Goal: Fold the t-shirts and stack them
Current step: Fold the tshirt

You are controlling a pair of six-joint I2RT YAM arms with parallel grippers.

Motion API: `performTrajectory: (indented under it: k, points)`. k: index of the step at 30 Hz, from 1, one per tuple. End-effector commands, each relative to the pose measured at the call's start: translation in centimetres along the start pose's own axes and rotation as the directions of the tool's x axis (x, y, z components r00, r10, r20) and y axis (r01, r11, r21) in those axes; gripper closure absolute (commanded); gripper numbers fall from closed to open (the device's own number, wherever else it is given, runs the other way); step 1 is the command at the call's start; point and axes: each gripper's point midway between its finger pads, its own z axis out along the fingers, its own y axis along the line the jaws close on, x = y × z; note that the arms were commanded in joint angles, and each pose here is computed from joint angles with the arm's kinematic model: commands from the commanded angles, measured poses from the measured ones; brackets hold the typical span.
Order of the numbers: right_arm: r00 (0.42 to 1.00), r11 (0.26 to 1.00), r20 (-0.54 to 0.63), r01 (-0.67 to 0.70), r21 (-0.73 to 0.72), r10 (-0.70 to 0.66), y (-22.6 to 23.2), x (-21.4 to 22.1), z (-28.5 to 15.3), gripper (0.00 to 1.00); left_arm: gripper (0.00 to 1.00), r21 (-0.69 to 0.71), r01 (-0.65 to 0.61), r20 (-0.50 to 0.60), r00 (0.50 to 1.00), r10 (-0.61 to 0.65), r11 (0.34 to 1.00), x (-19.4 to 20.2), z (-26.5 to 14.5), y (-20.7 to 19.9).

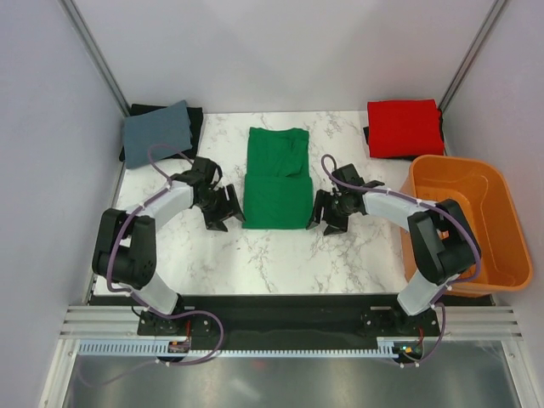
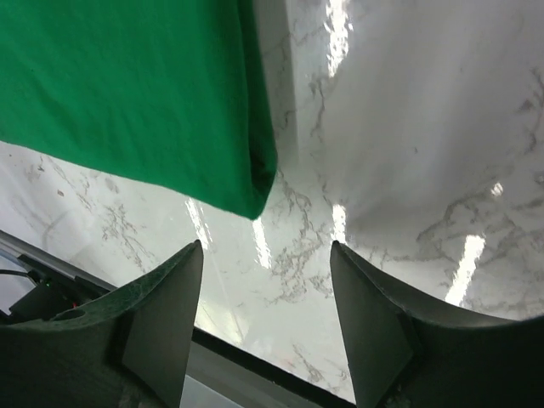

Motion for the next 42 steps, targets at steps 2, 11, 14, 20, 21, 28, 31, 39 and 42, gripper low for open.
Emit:
performTrajectory:
  k: [2,11,14,20,21,28,31,39,42]
  points:
    - [0.996,0.995,0.089,0.033,-0.096,-0.024,2.3,-3.0,1.2,0.32,0.27,0.15,0.017,0.073,0.997,-0.029,0.989,-1.1,0.1,-2.7]
    - [0.998,0.997,0.067,0.015,-0.081,-0.01,1.2,-2.8,3.3,0.53,0.27,0.157,0.02,0.046,0.999,-0.028,0.987,-1.0,2.4,-2.5]
    - [0.998,0.997,0.055,0.015,-0.079,-0.01,1.0,-2.6,3.8,0.67,0.3,0.144,0.022,0.026,0.999,-0.026,0.989,-0.3,3.5,-2.4]
    - [0.999,0.997,0.04,0.022,-0.074,-0.019,0.7,-2.5,4.4,0.84,0.43,0.098,0.027,0.021,0.999,-0.029,0.995,0.6,5.2,-1.9]
    - [0.999,0.997,0.036,0.021,-0.073,-0.018,0.6,-2.5,4.5,0.88,0.46,0.089,0.028,0.021,0.999,-0.03,0.996,0.8,5.5,-1.7]
    - [0.999,0.995,0.036,0.032,-0.091,-0.029,1.0,-2.3,3.9,1.0,0.98,0.06,0.043,0.061,0.997,-0.047,0.997,0.1,5.5,-1.5]
    - [0.998,0.994,0.047,0.04,-0.097,-0.036,1.2,-2.3,3.0,1.0,0.98,0.084,0.022,0.093,0.995,-0.03,0.996,-0.2,4.1,-2.2]
    - [0.996,0.99,0.067,0.064,-0.126,-0.056,1.8,-1.0,0.1,1.0,0.98,0.106,-0.007,0.153,0.988,-0.009,0.994,1.6,-0.5,-3.1]
    - [0.996,0.989,0.069,0.068,-0.131,-0.059,1.8,0.0,-1.3,1.0,0.98,0.127,-0.014,0.152,0.988,-0.005,0.992,3.6,-1.9,-3.5]
